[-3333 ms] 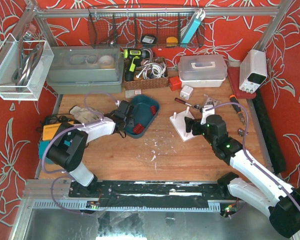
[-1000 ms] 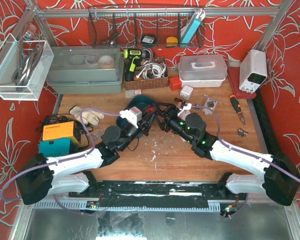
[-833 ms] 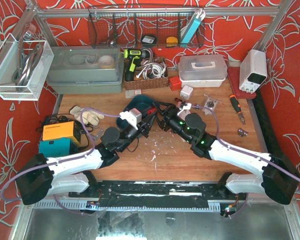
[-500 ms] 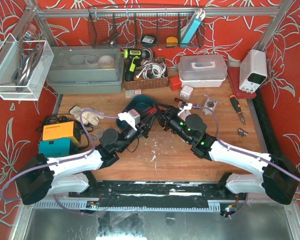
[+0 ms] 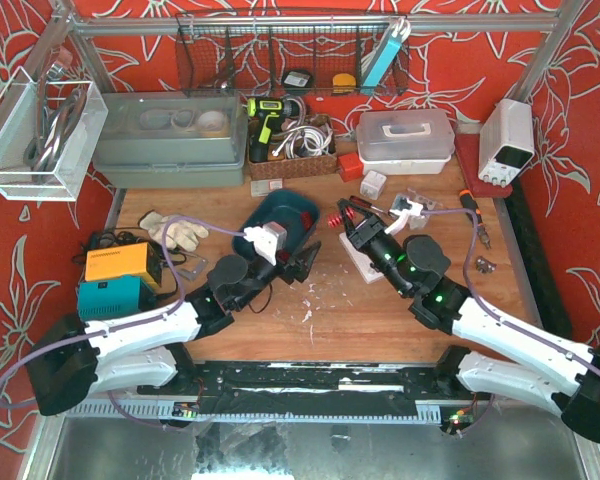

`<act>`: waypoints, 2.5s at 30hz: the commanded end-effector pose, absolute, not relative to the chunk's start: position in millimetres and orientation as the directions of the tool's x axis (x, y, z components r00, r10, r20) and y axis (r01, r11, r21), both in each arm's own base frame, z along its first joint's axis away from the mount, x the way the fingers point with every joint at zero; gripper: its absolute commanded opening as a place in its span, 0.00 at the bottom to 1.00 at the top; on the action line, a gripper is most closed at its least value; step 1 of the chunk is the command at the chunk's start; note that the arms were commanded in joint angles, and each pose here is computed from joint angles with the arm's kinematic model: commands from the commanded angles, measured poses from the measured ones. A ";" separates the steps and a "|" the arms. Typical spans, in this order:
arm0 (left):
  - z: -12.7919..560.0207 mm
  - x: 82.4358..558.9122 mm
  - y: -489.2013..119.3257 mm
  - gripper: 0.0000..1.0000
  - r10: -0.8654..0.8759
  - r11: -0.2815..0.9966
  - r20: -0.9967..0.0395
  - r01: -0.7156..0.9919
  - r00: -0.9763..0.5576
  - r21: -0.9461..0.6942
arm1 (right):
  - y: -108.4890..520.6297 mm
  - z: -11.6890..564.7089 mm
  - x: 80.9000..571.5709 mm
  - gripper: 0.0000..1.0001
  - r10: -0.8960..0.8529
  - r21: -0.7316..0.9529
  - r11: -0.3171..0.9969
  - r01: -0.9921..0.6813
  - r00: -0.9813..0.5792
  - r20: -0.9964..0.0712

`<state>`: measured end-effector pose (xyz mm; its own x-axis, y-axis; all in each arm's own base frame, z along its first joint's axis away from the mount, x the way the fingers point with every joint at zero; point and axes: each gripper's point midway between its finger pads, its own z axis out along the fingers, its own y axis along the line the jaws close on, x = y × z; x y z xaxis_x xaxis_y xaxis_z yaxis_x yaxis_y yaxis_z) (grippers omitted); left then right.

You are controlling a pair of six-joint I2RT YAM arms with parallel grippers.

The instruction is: Install the large spring

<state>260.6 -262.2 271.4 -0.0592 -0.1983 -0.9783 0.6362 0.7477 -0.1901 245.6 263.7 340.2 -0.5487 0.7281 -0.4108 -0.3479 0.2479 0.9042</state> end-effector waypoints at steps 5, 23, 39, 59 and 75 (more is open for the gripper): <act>222.9 272.9 -244.9 1.00 -0.047 0.844 -0.974 0.512 -0.222 -0.158 | 233.6 346.9 264.3 0.00 0.426 0.465 0.768 -0.441 -0.191 -0.884; 174.6 260.8 -232.9 1.00 0.034 0.843 -0.979 0.532 -0.199 -0.079 | 186.6 248.8 376.5 0.00 -0.020 0.012 0.981 -0.194 -0.163 -0.986; 184.2 255.3 -230.9 1.00 0.006 0.831 -0.985 0.549 -0.173 -0.091 | 141.5 183.5 441.5 0.00 0.104 0.108 0.994 -0.010 -0.212 -0.972; 188.3 253.5 -233.1 1.00 0.003 0.820 -0.986 0.564 -0.165 -0.092 | 144.9 160.7 444.7 0.00 0.121 0.138 0.990 -0.043 -0.269 -0.955; 189.4 252.6 -235.7 1.00 0.006 0.812 -0.986 0.576 -0.167 -0.092 | 147.3 134.4 446.8 0.00 0.099 0.119 0.992 -0.039 -0.334 -0.937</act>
<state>252.2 -234.9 178.8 -0.1964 0.0225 -0.9803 0.5684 0.8172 -0.0951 438.8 143.7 128.3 -0.3500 0.0761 -0.9337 -0.0384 0.9947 0.0955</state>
